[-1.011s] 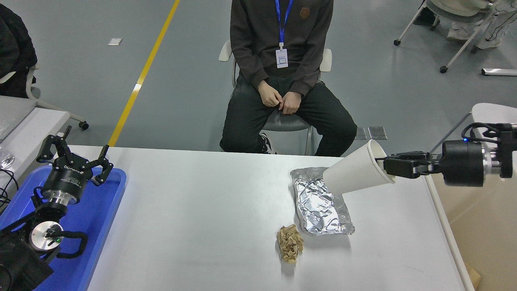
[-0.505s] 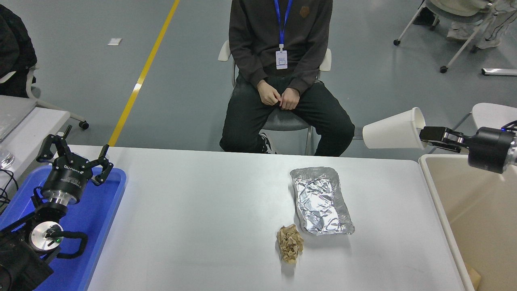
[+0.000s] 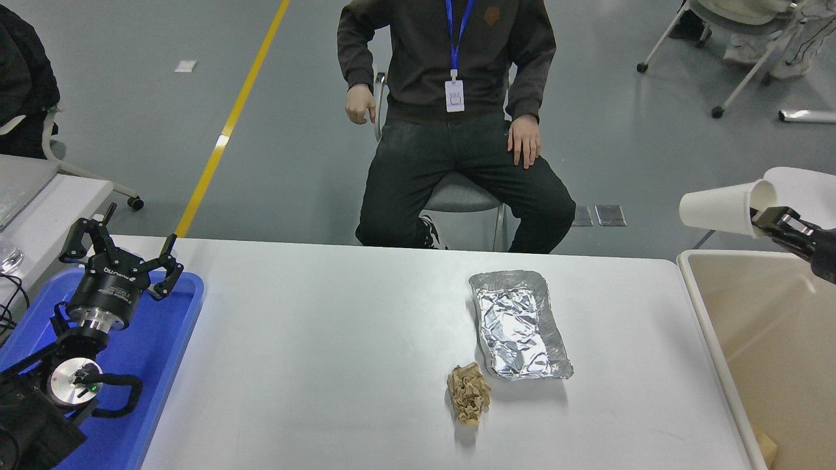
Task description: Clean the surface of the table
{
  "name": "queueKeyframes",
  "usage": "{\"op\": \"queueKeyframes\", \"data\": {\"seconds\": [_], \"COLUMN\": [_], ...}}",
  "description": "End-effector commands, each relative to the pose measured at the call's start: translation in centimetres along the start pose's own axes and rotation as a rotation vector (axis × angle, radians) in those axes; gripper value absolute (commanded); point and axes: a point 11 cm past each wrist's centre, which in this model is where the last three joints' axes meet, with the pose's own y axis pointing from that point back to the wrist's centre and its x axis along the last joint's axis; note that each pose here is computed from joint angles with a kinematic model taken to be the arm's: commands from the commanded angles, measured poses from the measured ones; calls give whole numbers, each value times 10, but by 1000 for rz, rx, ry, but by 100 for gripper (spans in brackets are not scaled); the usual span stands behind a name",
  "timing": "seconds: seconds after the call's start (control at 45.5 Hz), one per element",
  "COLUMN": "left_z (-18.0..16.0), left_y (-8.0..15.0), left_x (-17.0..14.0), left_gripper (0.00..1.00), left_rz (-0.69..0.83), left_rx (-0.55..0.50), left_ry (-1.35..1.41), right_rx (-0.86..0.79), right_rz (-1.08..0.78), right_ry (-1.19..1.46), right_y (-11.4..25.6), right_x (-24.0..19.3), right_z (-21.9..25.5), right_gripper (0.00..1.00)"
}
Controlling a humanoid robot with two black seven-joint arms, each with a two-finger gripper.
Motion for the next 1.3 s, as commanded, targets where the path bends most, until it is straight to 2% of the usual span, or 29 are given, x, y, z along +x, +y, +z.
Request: {"op": "queueKeyframes", "data": {"seconds": [0.0, 0.593, 0.901, 1.033, 1.275], "left_z": [0, 0, 0, 0, 0], "left_y": [0, 0, 0, 0, 0], "left_x": [0, 0, 0, 0, 0], "left_gripper": [100, 100, 100, 100, 100], "left_rz": [1, 0, 0, 0, 0], "left_rx": [0, 0, 0, 0, 0], "left_ry": [-1, 0, 0, 0, 0], "right_rx": [-217, -634, -714, -719, -733], "right_rz": [71, 134, 118, 91, 77], "right_ry": [-22, -77, -107, -103, -92], "right_y": [13, 54, 56, 51, 45], "right_x": [-1, -11, -52, -82, -111], "right_z": [40, 106, 120, 121, 119], "right_gripper": [0, 0, 0, 0, 0]}}
